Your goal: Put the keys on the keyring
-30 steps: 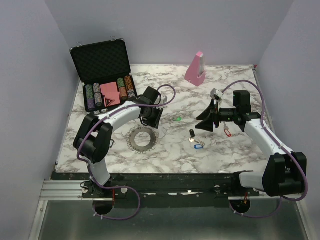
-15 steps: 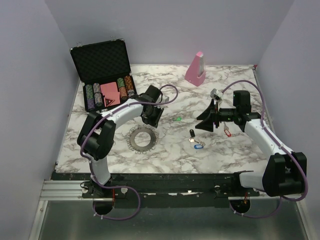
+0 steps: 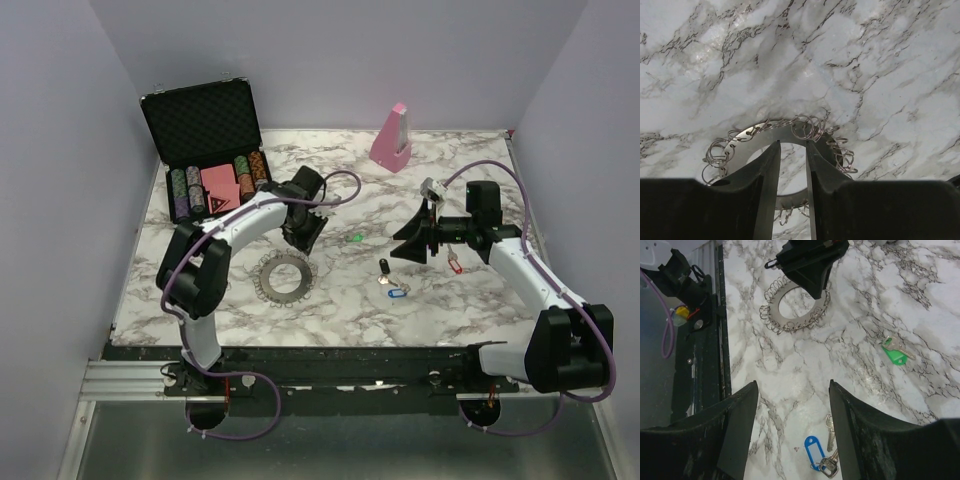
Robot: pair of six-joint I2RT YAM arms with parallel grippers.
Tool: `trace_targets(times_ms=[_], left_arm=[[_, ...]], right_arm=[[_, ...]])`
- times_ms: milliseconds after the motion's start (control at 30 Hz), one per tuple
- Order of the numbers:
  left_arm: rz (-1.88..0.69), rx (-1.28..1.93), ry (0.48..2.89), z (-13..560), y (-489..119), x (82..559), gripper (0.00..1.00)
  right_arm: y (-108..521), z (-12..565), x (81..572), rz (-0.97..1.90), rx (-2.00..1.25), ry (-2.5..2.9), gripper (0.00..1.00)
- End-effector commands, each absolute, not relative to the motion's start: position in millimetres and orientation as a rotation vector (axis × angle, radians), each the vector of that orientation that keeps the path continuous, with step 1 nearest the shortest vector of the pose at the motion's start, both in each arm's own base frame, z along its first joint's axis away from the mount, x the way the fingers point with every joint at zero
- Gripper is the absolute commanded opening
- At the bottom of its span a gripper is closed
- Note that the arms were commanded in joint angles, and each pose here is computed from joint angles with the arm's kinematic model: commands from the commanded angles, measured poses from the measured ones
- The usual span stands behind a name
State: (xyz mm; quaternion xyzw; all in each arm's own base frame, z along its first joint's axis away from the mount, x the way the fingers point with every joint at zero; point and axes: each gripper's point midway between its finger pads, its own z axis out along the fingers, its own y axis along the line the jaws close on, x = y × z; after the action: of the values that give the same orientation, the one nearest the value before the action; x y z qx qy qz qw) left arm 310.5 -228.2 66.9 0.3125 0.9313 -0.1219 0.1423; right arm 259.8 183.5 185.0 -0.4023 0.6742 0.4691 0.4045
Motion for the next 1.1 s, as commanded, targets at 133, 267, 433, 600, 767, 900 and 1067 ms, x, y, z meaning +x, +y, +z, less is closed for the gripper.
trace_targets(times_ms=[133, 267, 433, 600, 767, 900, 1067], left_arm=[[-0.524, 0.673, 2.348, 175.0, -209.4, 292.1, 0.52], [-0.649, 0.549, 2.203, 203.9, -184.9, 266.5, 0.62], [-0.579, 0.442, 2.064, 201.3, -147.3, 236.3, 0.87], [-0.445, 0.298, 1.919, 218.5, -118.1, 237.2, 0.98], [-0.404, 0.253, 1.847, 230.7, -107.4, 238.1, 0.99], [-0.398, 0.255, 1.846, 233.2, -106.7, 238.6, 0.99], [-0.402, 0.264, 1.834, 235.8, -107.2, 237.2, 0.99]], right_arm=[[218.3, 160.8, 258.4, 1.180, -1.121, 1.810, 0.63], [257.2, 143.5, 255.9, 1.204, -1.242, 1.923, 0.59], [312.3, 117.0, 254.4, 1.175, -1.406, 2.031, 0.51], [354.4, 83.9, 265.8, 1.106, -1.479, 2.117, 0.47], [371.9, 56.5, 286.9, 1.003, -1.486, 2.232, 0.43], [373.2, 47.4, 299.4, 0.913, -1.480, 2.253, 0.44], [380.0, 45.2, 309.0, 0.903, -1.477, 2.252, 0.45]])
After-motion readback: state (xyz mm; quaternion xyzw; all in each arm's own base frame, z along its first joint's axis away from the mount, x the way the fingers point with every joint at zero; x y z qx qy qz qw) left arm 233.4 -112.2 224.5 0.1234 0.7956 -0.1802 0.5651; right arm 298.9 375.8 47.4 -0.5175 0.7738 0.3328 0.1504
